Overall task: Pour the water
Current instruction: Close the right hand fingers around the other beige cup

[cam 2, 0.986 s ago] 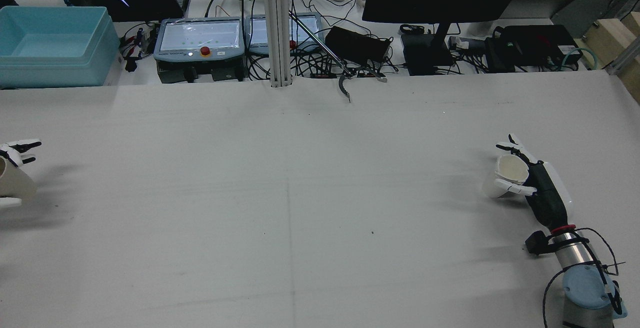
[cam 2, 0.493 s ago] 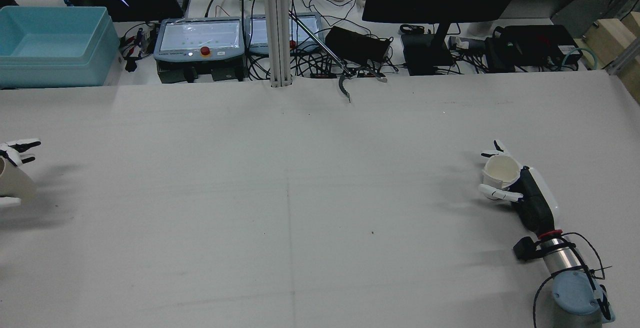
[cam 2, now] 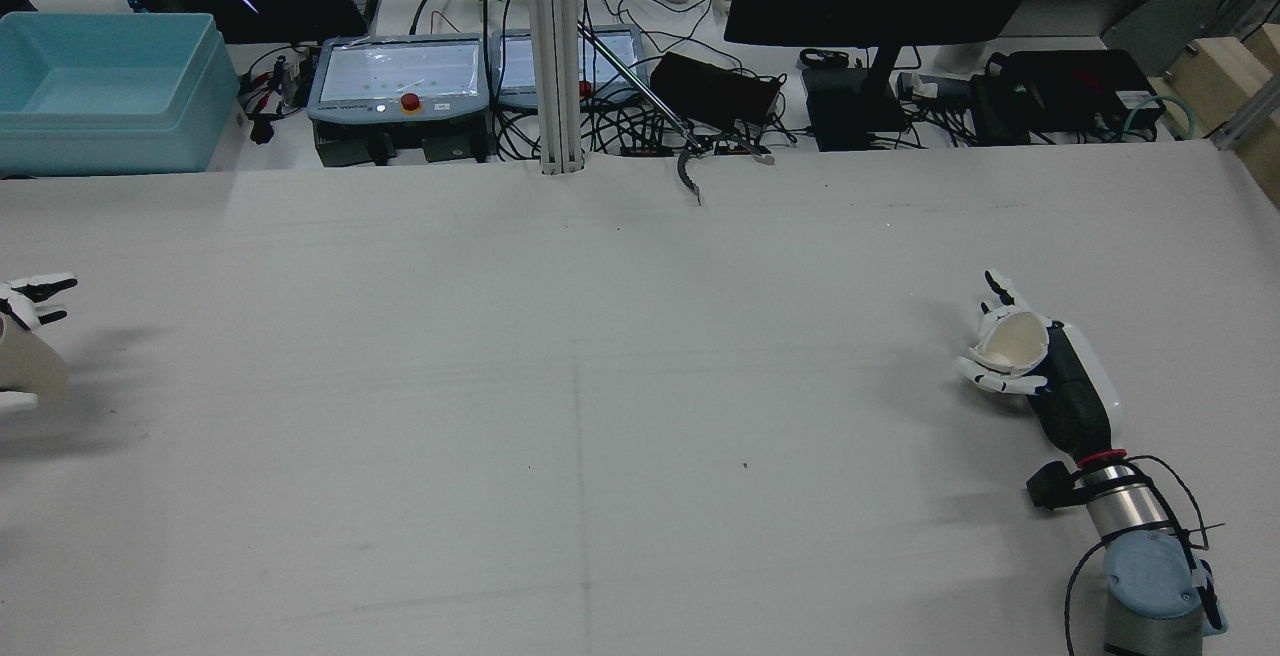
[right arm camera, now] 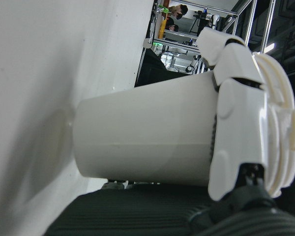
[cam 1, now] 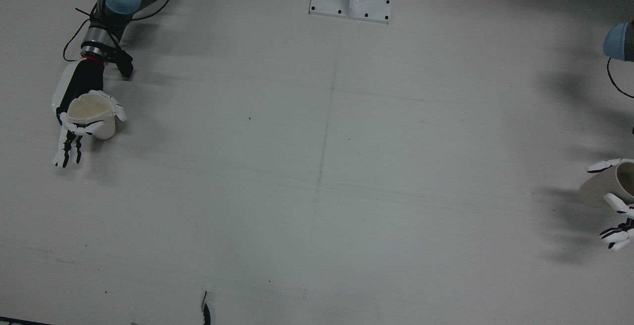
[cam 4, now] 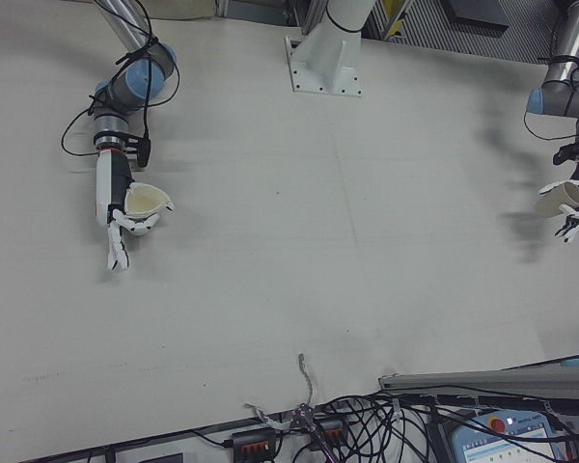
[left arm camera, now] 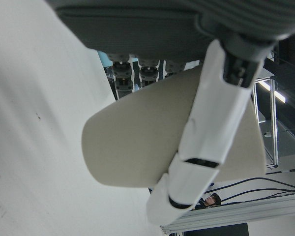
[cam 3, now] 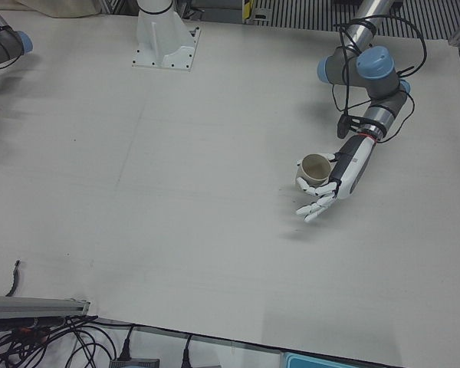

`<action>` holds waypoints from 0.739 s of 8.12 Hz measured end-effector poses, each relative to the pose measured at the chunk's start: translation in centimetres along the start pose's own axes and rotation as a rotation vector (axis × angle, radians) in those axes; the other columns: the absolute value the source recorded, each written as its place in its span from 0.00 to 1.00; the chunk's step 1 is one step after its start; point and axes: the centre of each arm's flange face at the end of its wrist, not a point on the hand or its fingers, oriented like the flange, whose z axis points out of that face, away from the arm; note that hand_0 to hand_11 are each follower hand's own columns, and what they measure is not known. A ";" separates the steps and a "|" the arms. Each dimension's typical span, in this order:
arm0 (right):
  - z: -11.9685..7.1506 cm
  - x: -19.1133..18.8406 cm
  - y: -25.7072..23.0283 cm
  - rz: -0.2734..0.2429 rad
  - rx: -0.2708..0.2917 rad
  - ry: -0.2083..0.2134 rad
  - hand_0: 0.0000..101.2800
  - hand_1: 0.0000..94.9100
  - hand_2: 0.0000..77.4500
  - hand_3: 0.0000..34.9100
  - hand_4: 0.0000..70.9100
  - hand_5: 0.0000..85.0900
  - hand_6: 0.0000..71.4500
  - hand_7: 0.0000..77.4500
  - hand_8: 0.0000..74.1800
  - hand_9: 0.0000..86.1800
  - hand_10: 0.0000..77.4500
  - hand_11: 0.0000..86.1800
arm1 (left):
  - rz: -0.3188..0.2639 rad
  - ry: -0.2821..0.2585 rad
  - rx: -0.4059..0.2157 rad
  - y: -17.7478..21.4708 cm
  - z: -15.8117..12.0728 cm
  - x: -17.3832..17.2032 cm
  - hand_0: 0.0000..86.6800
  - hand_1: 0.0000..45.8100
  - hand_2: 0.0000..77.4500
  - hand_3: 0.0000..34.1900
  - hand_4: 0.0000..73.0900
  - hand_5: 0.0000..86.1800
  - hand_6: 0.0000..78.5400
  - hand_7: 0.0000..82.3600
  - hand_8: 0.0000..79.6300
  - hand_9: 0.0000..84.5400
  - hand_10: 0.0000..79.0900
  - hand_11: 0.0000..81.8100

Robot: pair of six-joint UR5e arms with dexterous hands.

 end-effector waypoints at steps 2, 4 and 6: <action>1.8 -2.3 2.2 0.036 -0.015 -0.053 0.63 0.26 0.31 0.00 0.65 0.58 0.13 0.13 0.03 0.01 0.08 0.12 | -0.005 -0.012 -0.033 1.4 0.7 0.0 0.93 0.63 0.27 0.00 0.64 0.48 0.29 0.17 0.17 0.10 0.14 0.24; 3.5 -5.8 7.1 0.047 -0.024 -0.090 0.79 0.32 0.30 0.00 0.73 0.58 0.16 0.16 0.03 0.01 0.06 0.09 | -0.001 -0.091 -0.090 4.8 3.9 -0.7 0.92 0.63 0.27 0.00 0.64 0.48 0.29 0.19 0.17 0.10 0.14 0.24; 5.4 -8.5 13.0 0.008 -0.059 -0.058 0.79 0.32 0.30 0.00 0.73 0.58 0.16 0.15 0.03 0.01 0.06 0.09 | 0.029 -0.152 -0.188 11.8 10.3 -0.7 0.92 0.63 0.27 0.00 0.64 0.48 0.33 0.20 0.17 0.10 0.14 0.24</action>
